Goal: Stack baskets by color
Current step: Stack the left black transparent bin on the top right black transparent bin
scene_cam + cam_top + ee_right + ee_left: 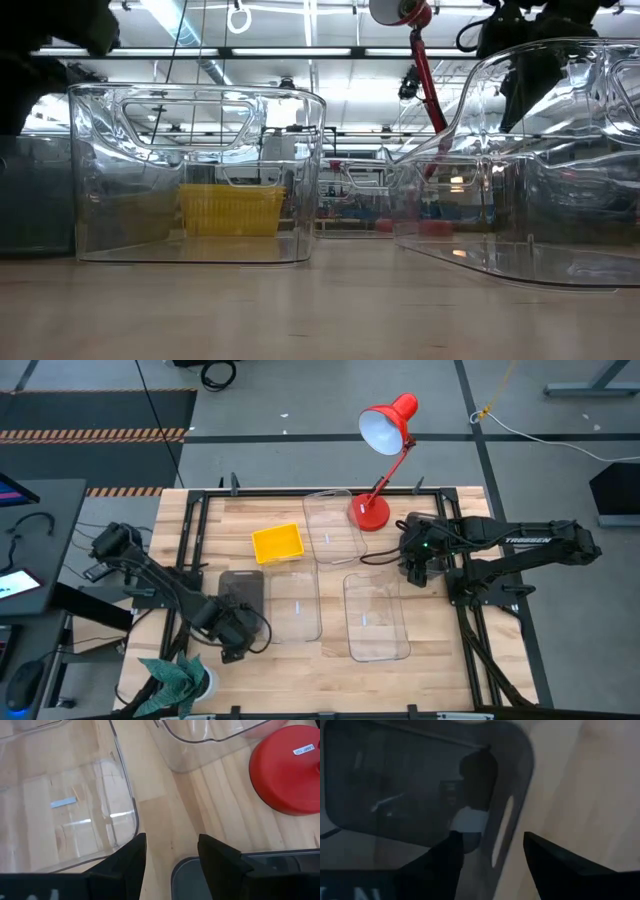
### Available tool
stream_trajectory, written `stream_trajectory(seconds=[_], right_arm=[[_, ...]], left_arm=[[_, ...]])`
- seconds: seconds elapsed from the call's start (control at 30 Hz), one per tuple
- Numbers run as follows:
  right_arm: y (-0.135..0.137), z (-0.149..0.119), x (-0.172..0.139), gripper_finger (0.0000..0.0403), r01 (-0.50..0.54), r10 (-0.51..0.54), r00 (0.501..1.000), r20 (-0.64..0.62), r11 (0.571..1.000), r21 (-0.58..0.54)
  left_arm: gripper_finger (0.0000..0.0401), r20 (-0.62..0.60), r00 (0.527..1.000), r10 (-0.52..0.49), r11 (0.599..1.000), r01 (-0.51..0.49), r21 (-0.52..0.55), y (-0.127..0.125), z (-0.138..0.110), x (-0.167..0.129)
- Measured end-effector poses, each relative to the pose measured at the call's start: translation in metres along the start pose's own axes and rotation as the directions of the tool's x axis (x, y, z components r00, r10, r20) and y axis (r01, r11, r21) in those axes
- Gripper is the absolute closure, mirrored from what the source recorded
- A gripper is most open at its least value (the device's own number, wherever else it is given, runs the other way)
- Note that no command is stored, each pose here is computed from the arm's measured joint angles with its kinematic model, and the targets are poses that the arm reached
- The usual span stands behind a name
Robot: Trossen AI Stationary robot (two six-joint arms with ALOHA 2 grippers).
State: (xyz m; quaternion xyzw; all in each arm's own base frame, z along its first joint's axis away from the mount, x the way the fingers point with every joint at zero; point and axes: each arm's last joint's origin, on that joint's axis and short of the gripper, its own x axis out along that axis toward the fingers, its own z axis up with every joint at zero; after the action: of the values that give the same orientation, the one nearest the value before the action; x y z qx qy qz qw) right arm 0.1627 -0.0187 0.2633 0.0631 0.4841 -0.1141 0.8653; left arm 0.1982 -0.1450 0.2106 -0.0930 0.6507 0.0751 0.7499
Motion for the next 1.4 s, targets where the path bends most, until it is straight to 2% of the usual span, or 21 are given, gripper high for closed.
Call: stream_trajectory(seconds=[0.13, 0.27, 0.43, 0.63, 0.77, 0.93, 1.17, 1.27, 1.4], right_arm=[[0.0, 0.0, 0.0, 0.022, 0.0, 0.0, 1.0, 0.0, 1.0, 0.007], [0.0, 0.0, 0.0, 0.022, -0.001, 0.001, 1.0, 0.0, 1.0, 0.009], [0.0, 0.0, 0.0, 0.022, -0.001, 0.001, 1.0, 0.004, 1.0, 0.013], [0.0, 0.001, 0.0, 0.022, -0.002, 0.002, 1.0, 0.005, 1.0, 0.017], [0.0, 0.001, 0.0, 0.022, -0.002, 0.002, 1.0, 0.006, 1.0, 0.017], [0.0, 0.001, 0.0, 0.022, -0.01, 0.01, 1.0, 0.005, 1.0, 0.02], [0.0, 0.001, 0.0, 0.022, -0.011, 0.01, 1.0, 0.005, 0.999, 0.041], [0.001, 0.002, 0.0, 0.022, -0.013, 0.012, 1.0, 0.019, 0.999, 0.047], [0.003, 0.004, -0.001, 0.0221, -0.024, 0.022, 0.999, 0.041, 0.998, 0.05]], left_arm=[[0.0195, -0.062, 0.997, 0.046, 0.999, -0.044, 0.031, -0.006, 0.001, 0.018], [0.0229, -0.106, 0.991, 0.081, 0.996, -0.075, 0.057, -0.01, 0.002, 0.033], [0.0291, -0.14, 0.986, 0.092, 0.994, -0.083, 0.068, -0.012, 0.002, 0.04], [0.0386, -0.158, 0.984, 0.081, 0.995, -0.07, 0.074, -0.011, 0.001, 0.039], [0.039, -0.2, 0.977, 0.073, 0.996, -0.059, 0.071, -0.011, 0.0, 0.037], [0.0395, -0.231, 0.966, 0.119, 0.99, -0.097, 0.107, -0.017, 0.006, 0.007], [0.0394, -0.116, 0.962, 0.247, 0.954, -0.22, 0.206, -0.02, 0.023, -0.056], [0.0394, -0.003, 0.959, 0.282, 0.929, -0.272, 0.251, -0.019, 0.035, -0.076], [0.0394, 0.158, 0.933, 0.322, 0.879, -0.357, 0.316, -0.012, 0.055, -0.089]])
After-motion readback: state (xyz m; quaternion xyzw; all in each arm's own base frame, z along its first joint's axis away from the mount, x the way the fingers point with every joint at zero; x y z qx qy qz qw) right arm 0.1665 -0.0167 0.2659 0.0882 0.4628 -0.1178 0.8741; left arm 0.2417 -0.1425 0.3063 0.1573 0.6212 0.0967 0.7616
